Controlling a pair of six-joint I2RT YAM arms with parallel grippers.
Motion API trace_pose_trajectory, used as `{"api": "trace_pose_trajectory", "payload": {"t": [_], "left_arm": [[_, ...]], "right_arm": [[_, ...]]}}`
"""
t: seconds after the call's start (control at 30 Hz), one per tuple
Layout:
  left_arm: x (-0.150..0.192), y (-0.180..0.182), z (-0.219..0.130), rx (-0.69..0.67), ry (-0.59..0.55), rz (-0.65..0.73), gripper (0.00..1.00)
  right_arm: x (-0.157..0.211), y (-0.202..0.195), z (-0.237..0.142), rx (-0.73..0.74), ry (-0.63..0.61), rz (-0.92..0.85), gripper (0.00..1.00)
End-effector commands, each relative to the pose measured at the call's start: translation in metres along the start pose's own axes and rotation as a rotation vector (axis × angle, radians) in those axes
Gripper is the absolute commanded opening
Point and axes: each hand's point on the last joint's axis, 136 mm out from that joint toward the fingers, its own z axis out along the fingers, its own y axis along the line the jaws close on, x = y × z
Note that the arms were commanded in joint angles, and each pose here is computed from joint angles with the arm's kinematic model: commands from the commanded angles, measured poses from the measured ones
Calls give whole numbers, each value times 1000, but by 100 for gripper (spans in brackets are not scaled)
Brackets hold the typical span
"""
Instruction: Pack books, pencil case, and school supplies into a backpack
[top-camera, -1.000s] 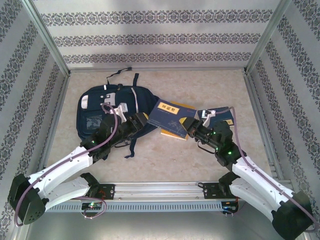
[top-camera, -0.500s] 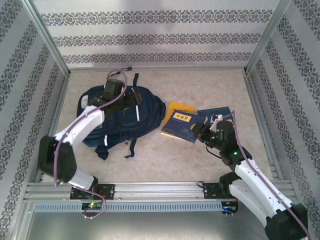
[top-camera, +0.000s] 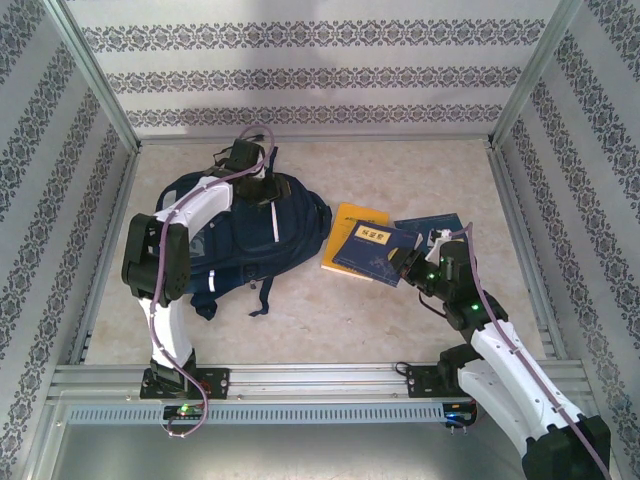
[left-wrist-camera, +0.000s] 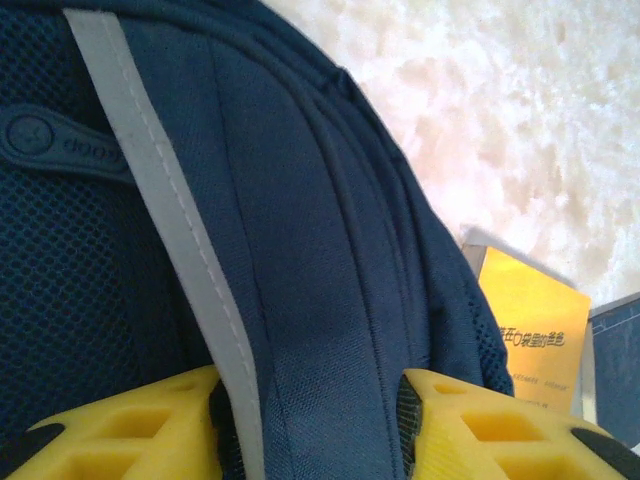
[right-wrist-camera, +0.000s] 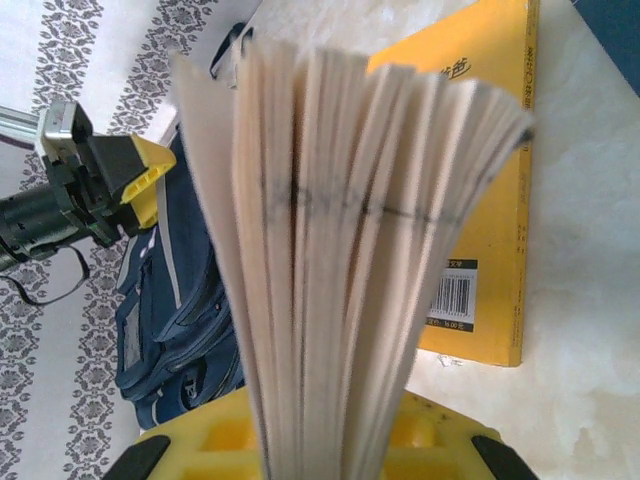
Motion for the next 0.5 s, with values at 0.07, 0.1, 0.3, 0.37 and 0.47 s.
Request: {"api": "trace_pose_trajectory", "payload": {"t": [0.07, 0.1, 0.3, 0.37, 0.47], "left_arm": [[5, -6, -3, 41, 20, 19, 45], [5, -6, -3, 52, 22, 13, 43], [12, -10, 5, 97, 49, -24, 30], [14, -7, 7, 84, 56, -29, 26], [17, -5, 10, 76, 80, -29, 15]], "right_arm": [[-9, 13, -1, -57, -14, -26, 0], [-9, 13, 0, -58, -12, -26, 0], [-8, 13, 3, -62, 0, -18, 0], [-10, 14, 2, -64, -4, -23, 0], [-11, 16, -1, -66, -11, -30, 0]]}}
